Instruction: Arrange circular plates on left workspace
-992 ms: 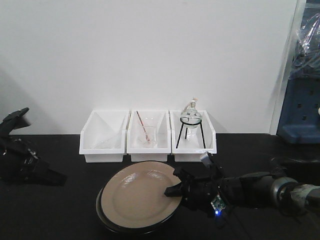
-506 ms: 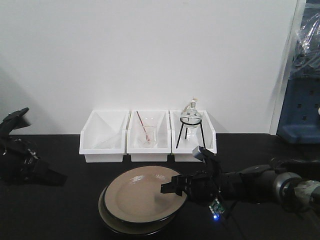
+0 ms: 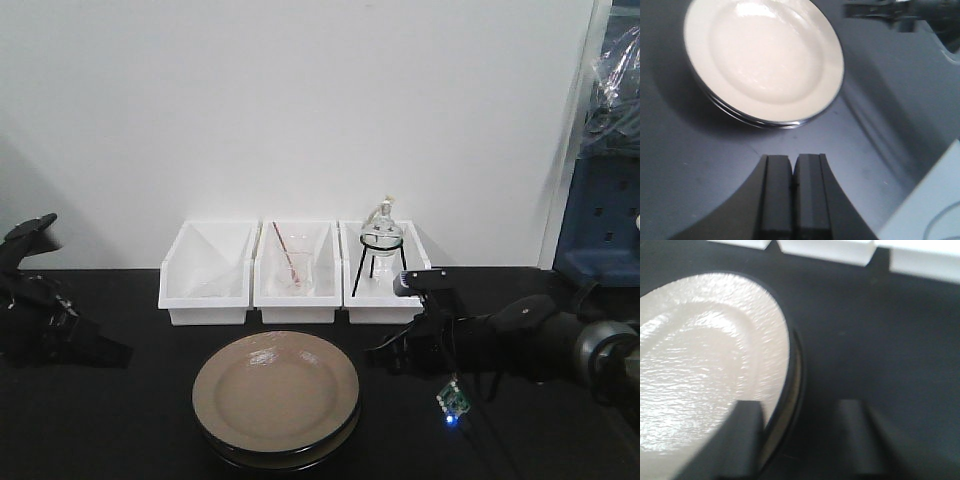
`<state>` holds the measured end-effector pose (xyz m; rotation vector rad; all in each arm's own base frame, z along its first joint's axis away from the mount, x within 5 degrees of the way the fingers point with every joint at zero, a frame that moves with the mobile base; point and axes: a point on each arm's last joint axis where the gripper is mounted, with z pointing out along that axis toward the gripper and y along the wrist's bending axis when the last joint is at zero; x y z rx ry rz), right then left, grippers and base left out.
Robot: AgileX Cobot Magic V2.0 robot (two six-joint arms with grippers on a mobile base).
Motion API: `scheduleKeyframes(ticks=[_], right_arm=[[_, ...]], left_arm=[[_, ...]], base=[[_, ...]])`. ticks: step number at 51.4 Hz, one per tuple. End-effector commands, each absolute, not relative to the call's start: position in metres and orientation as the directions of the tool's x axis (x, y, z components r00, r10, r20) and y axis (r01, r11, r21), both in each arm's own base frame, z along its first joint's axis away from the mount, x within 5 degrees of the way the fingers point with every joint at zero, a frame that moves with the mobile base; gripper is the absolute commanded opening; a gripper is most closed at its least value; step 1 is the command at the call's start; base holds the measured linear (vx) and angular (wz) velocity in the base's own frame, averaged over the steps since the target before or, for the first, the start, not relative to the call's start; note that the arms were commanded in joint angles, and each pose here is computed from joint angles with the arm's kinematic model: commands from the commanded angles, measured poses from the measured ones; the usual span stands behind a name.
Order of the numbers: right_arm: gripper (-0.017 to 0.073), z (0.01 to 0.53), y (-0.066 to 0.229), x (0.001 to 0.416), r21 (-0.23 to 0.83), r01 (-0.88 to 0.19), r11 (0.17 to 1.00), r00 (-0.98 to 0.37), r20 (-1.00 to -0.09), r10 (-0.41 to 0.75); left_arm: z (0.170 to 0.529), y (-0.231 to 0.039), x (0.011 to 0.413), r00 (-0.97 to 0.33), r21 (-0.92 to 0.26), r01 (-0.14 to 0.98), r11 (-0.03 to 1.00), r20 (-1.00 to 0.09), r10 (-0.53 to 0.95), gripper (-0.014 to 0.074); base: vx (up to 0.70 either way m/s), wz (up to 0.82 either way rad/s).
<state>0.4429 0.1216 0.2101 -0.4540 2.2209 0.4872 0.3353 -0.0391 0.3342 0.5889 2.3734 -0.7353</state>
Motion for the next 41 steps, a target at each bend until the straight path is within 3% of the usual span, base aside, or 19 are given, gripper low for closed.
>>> scheduleKeyframes(ticks=[1, 3, 11, 15, 19, 41], right_arm=[[0.0054, 0.282, 0.105, 0.432, 0.13, -0.422, 0.897, -0.507, -0.854, -0.115], [-0.0015, 0.296, 0.097, 0.425, 0.112, -0.407, 0.906, -0.502, -0.857, -0.119], [-0.0005, 0.342, 0.074, 0.396, 0.045, -0.351, 0.935, -0.507, -0.849, -0.149], [-0.0005, 0.361, 0.066, 0.376, -0.048, -0.33, 0.943, -0.476, -0.854, -0.211], [-0.0005, 0.38, 0.059, 0.348, -0.053, -0.289, 0.956, -0.419, -0.891, -0.176], [-0.0005, 0.357, 0.034, 0.223, -0.042, -0.174, 0.984, -0.192, -0.978, -0.076]], left_arm=[[0.359, -0.039, 0.331, -0.672, -0.301, 0.547, 0.781, -0.714, 0.196, -0.0001], [0.358, -0.035, 0.331, -0.68, -0.268, 0.528, 0.805, -0.702, 0.212, -0.0001], [0.36, -0.022, 0.321, -0.714, -0.154, 0.442, 0.884, -0.656, 0.243, -0.0001], [0.363, -0.017, 0.311, -0.694, -0.097, 0.397, 0.913, -0.683, 0.229, -0.0001], [0.366, -0.015, 0.295, -0.637, -0.054, 0.36, 0.931, -0.744, 0.203, -0.0001], [0.322, -0.011, 0.185, -0.415, 0.088, 0.242, 0.966, -0.891, 0.185, -0.0001]], base=[[0.0, 0.0], [0.0, 0.0], [0.0, 0.0], [0.0, 0.0], [0.0, 0.0], [0.0, 0.0]])
